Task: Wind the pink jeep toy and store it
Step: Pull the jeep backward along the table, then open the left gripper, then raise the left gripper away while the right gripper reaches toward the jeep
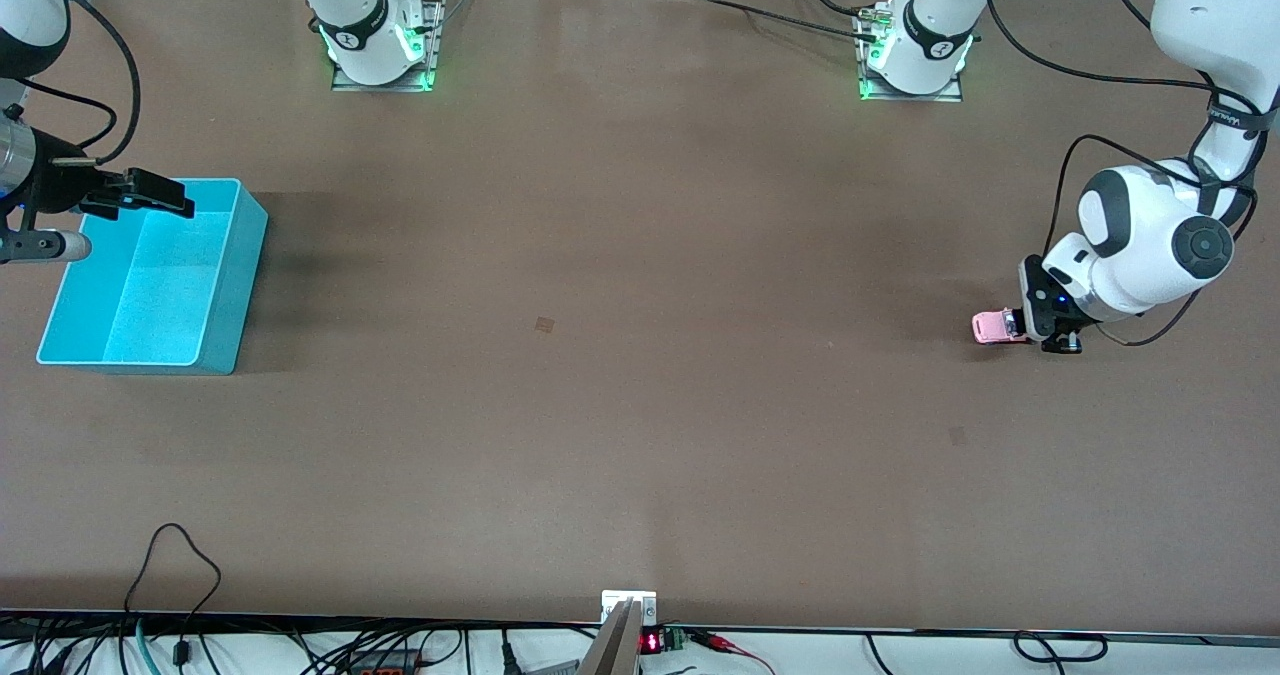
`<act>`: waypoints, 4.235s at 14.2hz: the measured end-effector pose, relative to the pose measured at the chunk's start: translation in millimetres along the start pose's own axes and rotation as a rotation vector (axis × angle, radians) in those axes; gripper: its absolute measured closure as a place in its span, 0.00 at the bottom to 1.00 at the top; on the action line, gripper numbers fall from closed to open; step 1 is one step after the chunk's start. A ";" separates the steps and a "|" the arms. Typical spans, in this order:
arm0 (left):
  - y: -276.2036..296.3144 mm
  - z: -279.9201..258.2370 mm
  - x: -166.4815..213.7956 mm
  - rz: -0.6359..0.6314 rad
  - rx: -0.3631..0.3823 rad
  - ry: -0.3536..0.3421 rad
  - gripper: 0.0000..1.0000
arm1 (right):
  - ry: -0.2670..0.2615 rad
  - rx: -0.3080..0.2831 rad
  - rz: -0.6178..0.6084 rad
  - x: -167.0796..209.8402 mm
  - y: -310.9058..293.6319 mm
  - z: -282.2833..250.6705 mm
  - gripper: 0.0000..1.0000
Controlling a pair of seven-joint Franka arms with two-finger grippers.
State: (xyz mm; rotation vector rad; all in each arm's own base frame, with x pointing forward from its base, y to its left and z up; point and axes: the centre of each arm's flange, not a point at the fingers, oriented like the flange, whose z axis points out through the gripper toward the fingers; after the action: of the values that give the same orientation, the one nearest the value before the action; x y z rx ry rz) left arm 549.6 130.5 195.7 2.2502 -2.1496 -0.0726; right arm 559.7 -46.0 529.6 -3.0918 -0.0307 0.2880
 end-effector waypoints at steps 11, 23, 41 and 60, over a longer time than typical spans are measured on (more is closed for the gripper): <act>4.3 1.6 -69.9 -0.021 0.003 -0.059 0.49 | -0.010 0.000 -0.008 -0.2 -4.6 1.4 0.00; 9.4 20.8 -101.8 -0.005 -0.043 -0.045 0.24 | -0.019 0.000 -0.008 -0.9 -4.8 2.3 0.00; -33.2 -104.0 51.3 0.213 -0.093 -0.022 0.00 | -0.019 0.000 -0.011 -0.7 -6.7 2.3 0.00; -61.5 -201.8 171.3 -0.851 0.041 0.135 0.00 | -0.096 0.006 -0.230 5.0 -26.3 27.0 0.00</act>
State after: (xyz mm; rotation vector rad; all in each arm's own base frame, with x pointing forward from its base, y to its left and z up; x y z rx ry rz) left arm 629.6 -40.0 391.5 2.9003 -1.0108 0.1039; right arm 559.2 -18.7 503.1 -3.0256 -0.3832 0.4240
